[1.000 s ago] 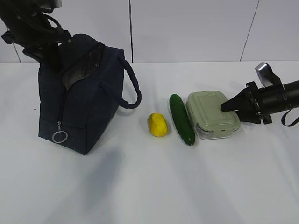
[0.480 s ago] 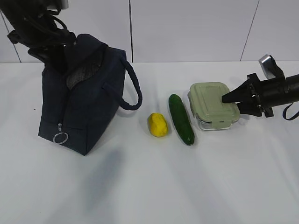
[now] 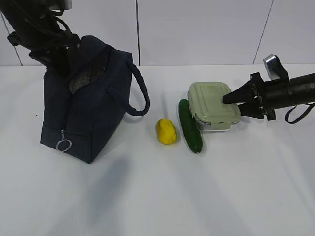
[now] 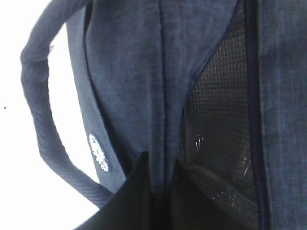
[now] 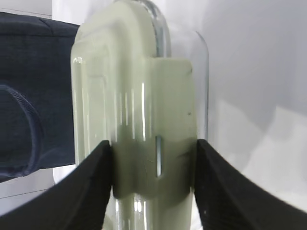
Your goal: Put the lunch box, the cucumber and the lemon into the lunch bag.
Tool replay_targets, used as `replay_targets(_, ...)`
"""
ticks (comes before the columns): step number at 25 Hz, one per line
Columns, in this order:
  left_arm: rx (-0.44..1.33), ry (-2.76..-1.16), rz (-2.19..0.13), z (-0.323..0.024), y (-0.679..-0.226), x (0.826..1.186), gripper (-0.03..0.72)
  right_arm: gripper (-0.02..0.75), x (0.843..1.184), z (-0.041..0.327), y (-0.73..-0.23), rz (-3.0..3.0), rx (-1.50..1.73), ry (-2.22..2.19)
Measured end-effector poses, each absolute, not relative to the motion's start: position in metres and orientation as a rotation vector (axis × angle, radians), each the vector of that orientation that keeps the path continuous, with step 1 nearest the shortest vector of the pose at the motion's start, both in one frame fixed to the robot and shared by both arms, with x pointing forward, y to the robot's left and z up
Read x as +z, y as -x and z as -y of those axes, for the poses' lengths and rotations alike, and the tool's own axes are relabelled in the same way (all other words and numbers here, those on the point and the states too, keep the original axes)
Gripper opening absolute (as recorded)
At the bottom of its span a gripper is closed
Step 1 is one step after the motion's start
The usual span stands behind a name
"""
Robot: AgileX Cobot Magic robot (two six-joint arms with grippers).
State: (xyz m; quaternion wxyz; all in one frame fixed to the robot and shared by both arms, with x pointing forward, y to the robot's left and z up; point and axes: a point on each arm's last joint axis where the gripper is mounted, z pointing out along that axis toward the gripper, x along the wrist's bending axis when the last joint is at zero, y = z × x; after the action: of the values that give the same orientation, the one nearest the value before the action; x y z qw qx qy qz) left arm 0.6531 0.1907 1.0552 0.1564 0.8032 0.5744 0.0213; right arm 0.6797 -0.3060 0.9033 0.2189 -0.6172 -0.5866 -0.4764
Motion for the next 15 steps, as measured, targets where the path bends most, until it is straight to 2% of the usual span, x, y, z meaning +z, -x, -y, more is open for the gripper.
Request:
replay_targets(4, 0.062, -2.300, -1.645, -0.191, -0.653, 1.055, 0.003, 0.391, 0.915, 0.301, -0.680, 1.631, -1.345, 1.695)
replay_targets(11, 0.063, -2.301, -1.645, -0.191, -0.653, 1.055, 0.003, 0.391, 0.965, 0.297, -0.690, 1.657, -1.471, 1.667)
replay_targets(15, 0.063, -2.301, -1.645, -0.191, -0.653, 1.055, 0.003, 0.391, 0.982, 0.278, -0.695, 1.687, -1.494, 1.614)
